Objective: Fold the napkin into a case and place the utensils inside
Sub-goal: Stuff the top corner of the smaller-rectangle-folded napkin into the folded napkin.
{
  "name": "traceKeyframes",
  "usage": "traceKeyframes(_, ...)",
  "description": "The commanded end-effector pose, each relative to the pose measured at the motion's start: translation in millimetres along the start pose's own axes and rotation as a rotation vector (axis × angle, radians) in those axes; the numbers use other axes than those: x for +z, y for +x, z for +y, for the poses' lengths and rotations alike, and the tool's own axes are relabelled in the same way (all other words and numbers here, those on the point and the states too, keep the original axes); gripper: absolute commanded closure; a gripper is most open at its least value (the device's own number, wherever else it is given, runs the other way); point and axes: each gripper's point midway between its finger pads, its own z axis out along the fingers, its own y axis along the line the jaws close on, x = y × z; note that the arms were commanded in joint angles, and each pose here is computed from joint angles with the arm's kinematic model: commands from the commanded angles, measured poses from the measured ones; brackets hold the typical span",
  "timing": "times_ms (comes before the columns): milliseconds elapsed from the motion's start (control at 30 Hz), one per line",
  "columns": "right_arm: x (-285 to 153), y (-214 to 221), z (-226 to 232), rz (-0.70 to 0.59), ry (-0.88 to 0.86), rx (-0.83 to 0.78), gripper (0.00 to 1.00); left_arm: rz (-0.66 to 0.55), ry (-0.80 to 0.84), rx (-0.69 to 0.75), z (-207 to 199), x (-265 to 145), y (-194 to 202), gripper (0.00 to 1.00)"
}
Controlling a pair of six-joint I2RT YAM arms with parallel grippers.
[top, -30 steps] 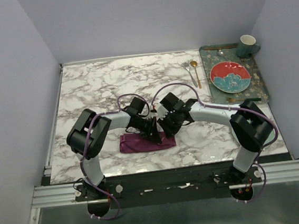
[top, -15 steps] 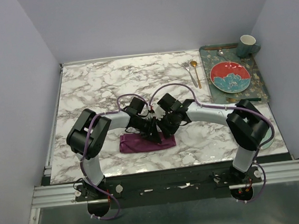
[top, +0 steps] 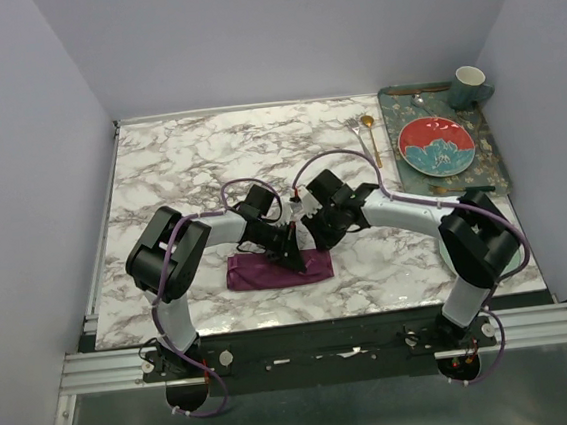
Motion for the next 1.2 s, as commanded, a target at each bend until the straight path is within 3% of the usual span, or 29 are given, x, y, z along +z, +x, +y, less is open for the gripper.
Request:
traceKeyframes(0, 9.9, 3.8, 0.2, 0.015, -0.001, -0.006, 0.77, 0.018, -0.16, -0.052, 47.1, 5.4, 15.4, 1.0)
traceKeyframes(433, 16.1, 10.4, 21.8, 0.049, -0.061, -0.075, 0.76, 0.014, -0.162, -0.055, 48.5, 4.7, 14.3, 1.0)
traceKeyframes(867, 13.6, 8.9, 38.4, 0.045, -0.104, -0.103, 0.67, 0.013, -0.161, -0.056, 48.8, 4.7, 14.1, 1.0)
traceKeyframes(1167, 25.8, 14.2, 22.5, 0.084, -0.007, -0.098, 0.69, 0.013, -0.161, -0.057, 48.6, 4.6, 14.4, 1.0)
